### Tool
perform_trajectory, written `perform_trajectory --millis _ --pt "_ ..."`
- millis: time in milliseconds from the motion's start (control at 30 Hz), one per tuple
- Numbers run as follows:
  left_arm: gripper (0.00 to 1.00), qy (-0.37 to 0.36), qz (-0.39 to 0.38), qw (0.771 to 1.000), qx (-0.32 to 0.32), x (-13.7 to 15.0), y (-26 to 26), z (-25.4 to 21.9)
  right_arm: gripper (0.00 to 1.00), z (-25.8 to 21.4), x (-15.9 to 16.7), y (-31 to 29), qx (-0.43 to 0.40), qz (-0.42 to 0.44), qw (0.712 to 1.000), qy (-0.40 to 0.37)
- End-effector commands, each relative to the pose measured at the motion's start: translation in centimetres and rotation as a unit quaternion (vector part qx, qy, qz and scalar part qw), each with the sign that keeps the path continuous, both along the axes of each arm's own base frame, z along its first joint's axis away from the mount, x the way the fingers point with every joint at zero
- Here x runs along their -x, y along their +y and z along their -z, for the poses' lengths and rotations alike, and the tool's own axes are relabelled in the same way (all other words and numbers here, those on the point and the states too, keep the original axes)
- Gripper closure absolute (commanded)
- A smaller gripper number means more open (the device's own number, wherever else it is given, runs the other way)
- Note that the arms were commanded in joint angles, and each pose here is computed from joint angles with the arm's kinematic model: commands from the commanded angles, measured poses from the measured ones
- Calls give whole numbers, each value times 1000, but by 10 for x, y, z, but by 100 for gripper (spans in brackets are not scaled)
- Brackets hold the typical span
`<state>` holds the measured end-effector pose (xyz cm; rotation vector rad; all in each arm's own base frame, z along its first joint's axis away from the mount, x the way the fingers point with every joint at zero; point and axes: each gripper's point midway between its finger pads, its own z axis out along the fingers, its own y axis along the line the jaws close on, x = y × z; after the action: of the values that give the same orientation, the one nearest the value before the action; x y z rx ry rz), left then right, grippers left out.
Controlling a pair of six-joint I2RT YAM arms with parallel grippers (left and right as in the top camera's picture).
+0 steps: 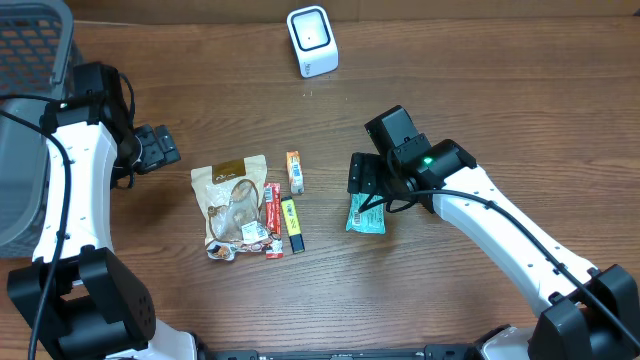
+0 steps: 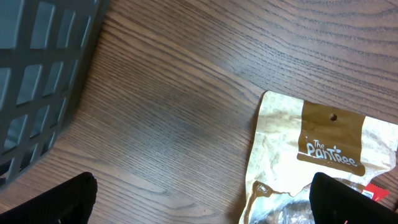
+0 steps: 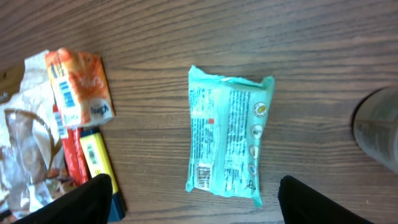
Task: Scan the item barcode
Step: 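Carry the wipes pack left toward the item cluster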
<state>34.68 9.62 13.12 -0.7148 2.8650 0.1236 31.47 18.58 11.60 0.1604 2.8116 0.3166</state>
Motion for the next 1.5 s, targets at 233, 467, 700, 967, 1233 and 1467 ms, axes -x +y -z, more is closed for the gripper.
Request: perform_trajectory --millis 233,467,700,967,1233,1467 --pt "0 -2 7 1000 -1 -1 -1 -2 23 10 6 -5 17 -2 1000 6" --pt "0 -2 7 1000 -1 -1 -1 -2 27 49 19 -10 43 -17 998 48" --pt "0 -2 7 1000 -1 -1 -1 -2 48 91 22 -4 54 -42 994 85" --pt "0 -2 7 1000 -1 -1 -1 -2 44 103 28 2 55 -52 992 102" --pt "0 -2 7 1000 -1 -1 -1 -2 34 103 25 6 77 -64 992 79" --pt "0 -2 7 1000 -1 -1 -1 -2 28 59 -5 15 73 -74 993 47"
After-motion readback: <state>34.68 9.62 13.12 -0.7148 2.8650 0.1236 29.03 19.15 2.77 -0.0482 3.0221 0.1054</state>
